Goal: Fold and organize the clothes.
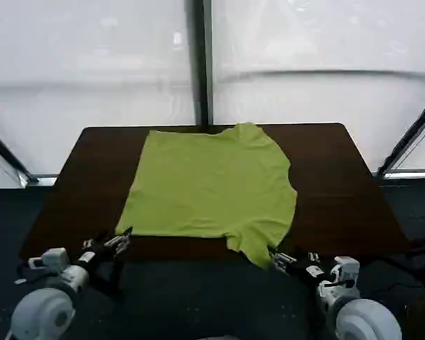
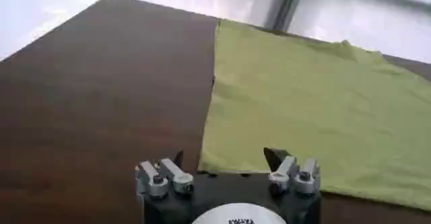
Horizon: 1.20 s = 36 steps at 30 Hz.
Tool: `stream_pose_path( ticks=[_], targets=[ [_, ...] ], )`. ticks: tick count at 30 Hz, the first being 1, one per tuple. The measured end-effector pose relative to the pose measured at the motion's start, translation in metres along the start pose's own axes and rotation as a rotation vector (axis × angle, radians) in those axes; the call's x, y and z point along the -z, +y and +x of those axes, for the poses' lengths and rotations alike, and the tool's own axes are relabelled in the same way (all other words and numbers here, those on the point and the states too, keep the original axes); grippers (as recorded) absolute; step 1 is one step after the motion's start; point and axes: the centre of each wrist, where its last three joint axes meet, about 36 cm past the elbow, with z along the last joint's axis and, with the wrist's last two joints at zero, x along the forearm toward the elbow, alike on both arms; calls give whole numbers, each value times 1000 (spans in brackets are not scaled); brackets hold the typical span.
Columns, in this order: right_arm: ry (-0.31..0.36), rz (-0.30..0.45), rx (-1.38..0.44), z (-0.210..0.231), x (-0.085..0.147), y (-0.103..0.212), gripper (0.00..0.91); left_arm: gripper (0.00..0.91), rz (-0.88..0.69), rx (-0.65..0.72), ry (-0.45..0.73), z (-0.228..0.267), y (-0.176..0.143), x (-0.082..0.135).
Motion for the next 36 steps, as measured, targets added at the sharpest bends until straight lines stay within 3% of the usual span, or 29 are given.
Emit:
stream_pose_path(
  ticks=[5, 8, 9, 11, 12, 15, 16, 18, 19, 20, 22, 24, 36],
  targets=[
    [11, -5, 4, -9, -7, 1, 868, 878, 9, 6, 2, -3, 1, -4],
    [17, -6, 6, -12, -10, 1, 702, 878, 12, 6, 3, -4, 1, -6],
    [17, -6, 6, -12, -11, 1, 692, 878, 12, 6, 4, -4, 2, -6],
    [17, -4, 8, -14, -12, 1, 605, 819, 14, 5, 4, -4, 1, -7],
    [18, -4, 8, -14, -12, 1, 556, 673, 15, 4, 6, -4, 1, -7],
    [20, -4, 9, -15, -14, 1, 458, 556, 15, 0, 6, -4, -1, -8],
    [21, -4, 9, -15, -14, 1, 390, 488, 14, 0, 5, -5, -2, -9],
    [23, -4, 9, -15, -15, 1, 156, 312, 17, 1, 3, -6, -2, -9],
    [23, -5, 9, -15, -15, 1, 156, 234, 18, 2, 4, -7, -2, -10],
    [24, -5, 8, -15, -15, 0, 78, 146, 20, 2, 4, -8, -1, -11],
    [26, -5, 7, -14, -16, 0, 39, 20, 24, 4, 3, -9, -1, -12],
    [29, -5, 6, -14, -16, -1, 0, 0, 26, 4, 4, -9, -1, -13],
    [25, 27, 5, 9, -6, 2, 0, 0, 24, 14, 4, 15, -7, -11]
  ],
)
